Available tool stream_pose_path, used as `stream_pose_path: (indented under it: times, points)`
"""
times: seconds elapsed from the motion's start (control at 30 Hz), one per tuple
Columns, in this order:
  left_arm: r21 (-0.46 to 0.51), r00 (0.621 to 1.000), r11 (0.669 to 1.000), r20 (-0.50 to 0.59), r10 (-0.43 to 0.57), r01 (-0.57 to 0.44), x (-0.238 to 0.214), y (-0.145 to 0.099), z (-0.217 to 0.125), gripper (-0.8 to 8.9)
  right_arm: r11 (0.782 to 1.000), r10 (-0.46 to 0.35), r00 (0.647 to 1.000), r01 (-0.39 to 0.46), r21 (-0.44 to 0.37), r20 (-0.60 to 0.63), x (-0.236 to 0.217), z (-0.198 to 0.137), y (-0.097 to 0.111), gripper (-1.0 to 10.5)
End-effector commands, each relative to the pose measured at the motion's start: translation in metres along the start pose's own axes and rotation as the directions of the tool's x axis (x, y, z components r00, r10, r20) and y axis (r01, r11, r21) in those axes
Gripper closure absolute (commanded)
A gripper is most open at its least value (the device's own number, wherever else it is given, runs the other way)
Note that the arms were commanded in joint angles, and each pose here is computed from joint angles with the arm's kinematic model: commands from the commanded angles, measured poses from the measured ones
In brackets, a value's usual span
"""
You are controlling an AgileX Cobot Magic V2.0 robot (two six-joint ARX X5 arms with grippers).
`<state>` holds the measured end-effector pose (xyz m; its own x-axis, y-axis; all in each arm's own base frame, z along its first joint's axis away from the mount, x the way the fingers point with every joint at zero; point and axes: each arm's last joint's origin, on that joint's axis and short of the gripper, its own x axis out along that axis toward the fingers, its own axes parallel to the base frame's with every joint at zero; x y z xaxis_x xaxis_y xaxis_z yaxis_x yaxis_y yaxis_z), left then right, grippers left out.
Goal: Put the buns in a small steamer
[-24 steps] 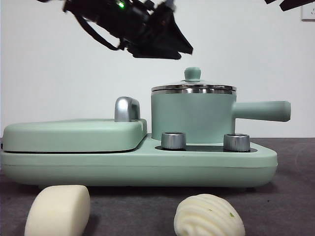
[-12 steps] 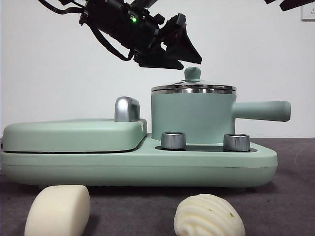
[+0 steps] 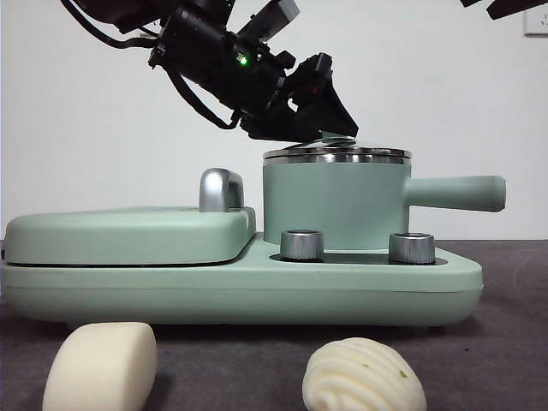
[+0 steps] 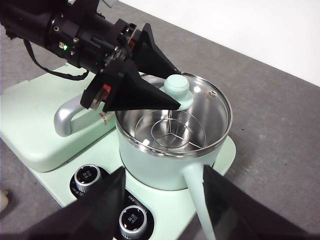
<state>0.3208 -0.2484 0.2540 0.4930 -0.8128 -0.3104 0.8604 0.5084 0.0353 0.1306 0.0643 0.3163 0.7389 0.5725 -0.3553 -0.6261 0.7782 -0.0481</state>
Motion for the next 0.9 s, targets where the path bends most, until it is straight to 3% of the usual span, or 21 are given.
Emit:
stream_pose_path:
  times: [0.03, 0.17, 0.3, 0.53, 0.9]
  points:
    - [0.022, 1.000, 1.000, 0.013, -0.013, 0.012, 0.007, -0.003, 0.003, 5.72, 1.000, -0.002, 1.000, 0.002, 0.005, 0.018, -0.001, 0.005, 0.000, 7.0]
    - [0.039, 1.000, 0.999, 0.013, -0.014, 0.014, 0.007, -0.004, 0.003, 6.65, 1.000, -0.002, 1.000, 0.002, 0.005, 0.018, -0.001, 0.005, 0.000, 7.0]
    - [0.039, 1.000, 0.999, 0.008, 0.010, -0.011, 0.007, -0.003, 0.003, 6.84, 1.000, -0.002, 1.000, 0.002, 0.005, 0.018, -0.001, 0.005, 0.000, 7.0]
    - [0.038, 0.999, 0.998, 0.003, 0.043, -0.043, 0.007, -0.002, 0.002, 8.01, 1.000, -0.002, 1.000, 0.002, 0.005, 0.018, -0.001, 0.005, 0.000, 7.0]
    - [0.045, 0.998, 0.998, 0.027, 0.048, -0.049, 0.004, -0.001, 0.015, 8.00, 1.000, -0.001, 1.000, 0.001, 0.006, 0.012, -0.001, 0.005, 0.000, 7.0]
